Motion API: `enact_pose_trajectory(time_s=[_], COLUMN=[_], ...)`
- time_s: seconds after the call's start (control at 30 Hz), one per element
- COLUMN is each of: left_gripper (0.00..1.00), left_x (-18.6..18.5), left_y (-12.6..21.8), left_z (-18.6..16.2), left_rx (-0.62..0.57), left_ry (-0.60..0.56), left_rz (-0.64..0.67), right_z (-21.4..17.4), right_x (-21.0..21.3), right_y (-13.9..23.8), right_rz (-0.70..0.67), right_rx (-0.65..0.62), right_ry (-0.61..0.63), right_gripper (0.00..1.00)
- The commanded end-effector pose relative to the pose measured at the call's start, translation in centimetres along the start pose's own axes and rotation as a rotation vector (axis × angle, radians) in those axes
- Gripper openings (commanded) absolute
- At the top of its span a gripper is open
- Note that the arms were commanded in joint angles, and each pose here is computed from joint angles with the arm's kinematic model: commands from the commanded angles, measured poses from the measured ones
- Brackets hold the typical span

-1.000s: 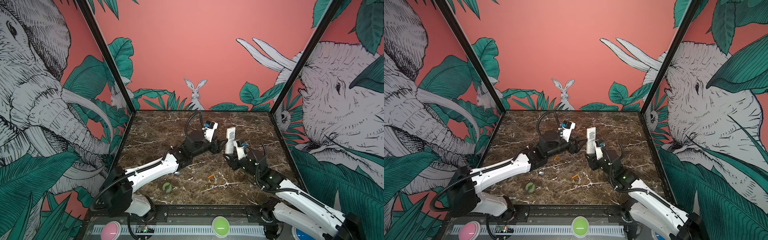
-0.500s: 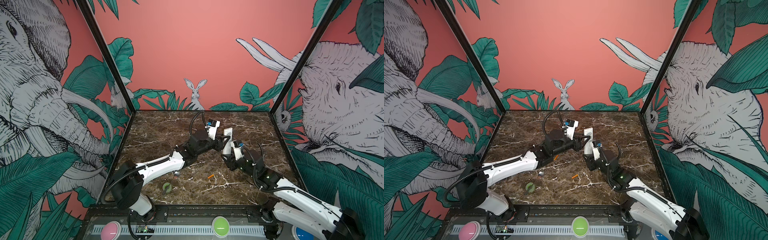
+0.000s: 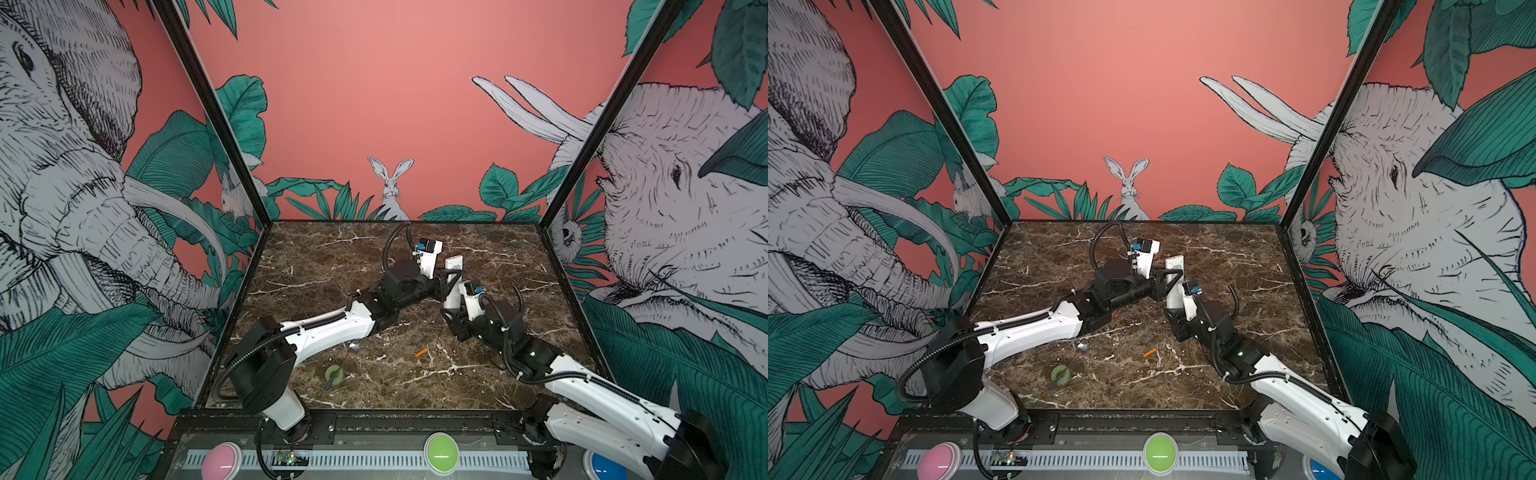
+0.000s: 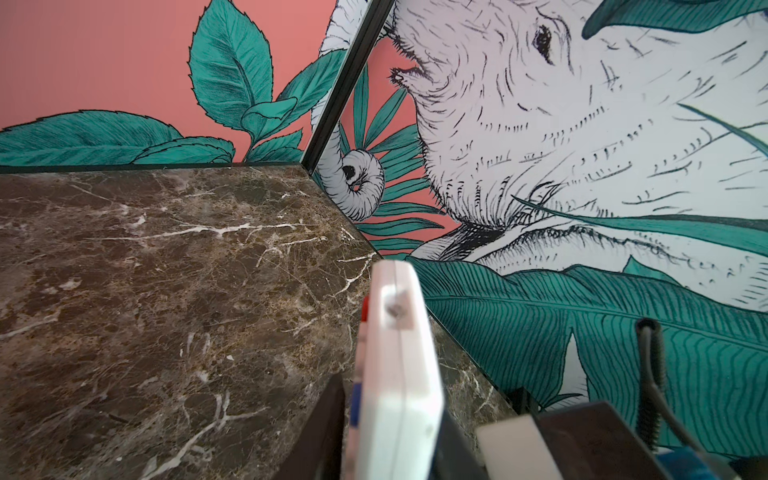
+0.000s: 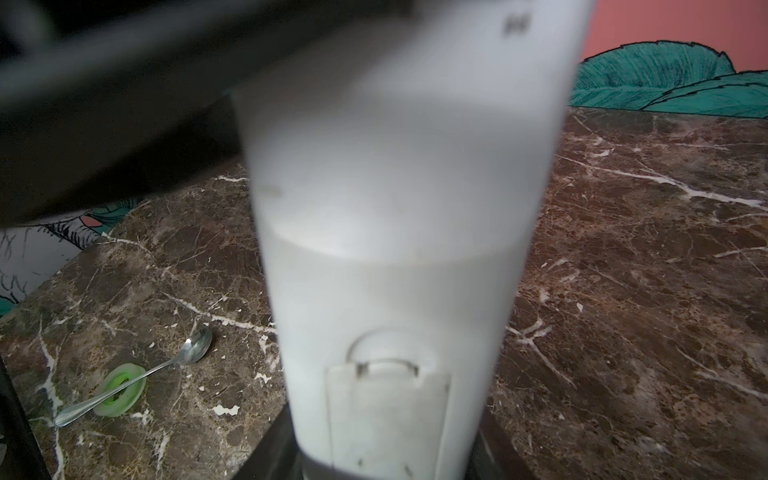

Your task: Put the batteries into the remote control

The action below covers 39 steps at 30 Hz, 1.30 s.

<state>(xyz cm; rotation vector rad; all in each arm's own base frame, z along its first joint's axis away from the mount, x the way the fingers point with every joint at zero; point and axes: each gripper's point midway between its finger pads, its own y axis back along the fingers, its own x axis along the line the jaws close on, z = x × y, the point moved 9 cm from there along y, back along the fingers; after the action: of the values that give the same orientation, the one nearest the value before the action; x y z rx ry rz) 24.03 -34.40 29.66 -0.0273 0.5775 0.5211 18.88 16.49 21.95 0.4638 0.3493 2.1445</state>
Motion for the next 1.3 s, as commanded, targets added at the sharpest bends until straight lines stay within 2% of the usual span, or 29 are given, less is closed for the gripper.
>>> enact_pose_trajectory(time_s=[0.0,0.37,0.4,0.53,0.7,0.83,0.97,1.07,1.17,1.27], left_gripper=[0.25,0.0,0.0,0.0,0.0,0.0,0.0,0.0,0.0,0.0], left_x=[-1.1,-1.3,-1.3,-1.5,-0.9,0.1,1.0,1.5,1.7,1.8], left_y=[-0.1,0.5,0.7,1.5,2.6,3.6,4.7,5.9,7.2,8.3], left_z=[1.4,1.4,1.4,1.6,1.6,1.6,1.5,1.6,1.7,1.8], left_rx=[-0.049,-0.05,-0.051,-0.053,-0.024,0.015,0.059,0.105,0.147,0.176], left_ry=[0.007,0.003,0.002,-0.009,-0.019,-0.009,-0.003,-0.007,-0.013,0.005], left_rz=[-0.049,-0.061,-0.063,-0.062,-0.028,-0.01,0.004,0.011,0.009,-0.02], right_z=[1.6,2.0,2.2,2.3,2.3,2.1,1.8,1.4,1.0,0.9], right_x=[0.7,1.5,1.8,2.7,3.1,3.4,3.8,4.5,5.0,5.1], right_y=[0.1,0.0,0.0,0.5,1.0,1.7,2.5,4.1,5.7,6.2], right_rz=[0.017,0.046,0.061,0.104,0.131,0.173,0.231,0.343,0.424,0.447], right_rx=[-0.079,-0.074,-0.07,-0.065,-0.055,-0.053,-0.043,-0.079,-0.144,-0.148], right_ry=[0.022,0.066,0.081,0.153,0.209,0.242,0.285,0.354,0.422,0.476], right_gripper=[0.0,0.0,0.03,0.47,0.69,0.79,0.8,0.8,0.84,0.87])
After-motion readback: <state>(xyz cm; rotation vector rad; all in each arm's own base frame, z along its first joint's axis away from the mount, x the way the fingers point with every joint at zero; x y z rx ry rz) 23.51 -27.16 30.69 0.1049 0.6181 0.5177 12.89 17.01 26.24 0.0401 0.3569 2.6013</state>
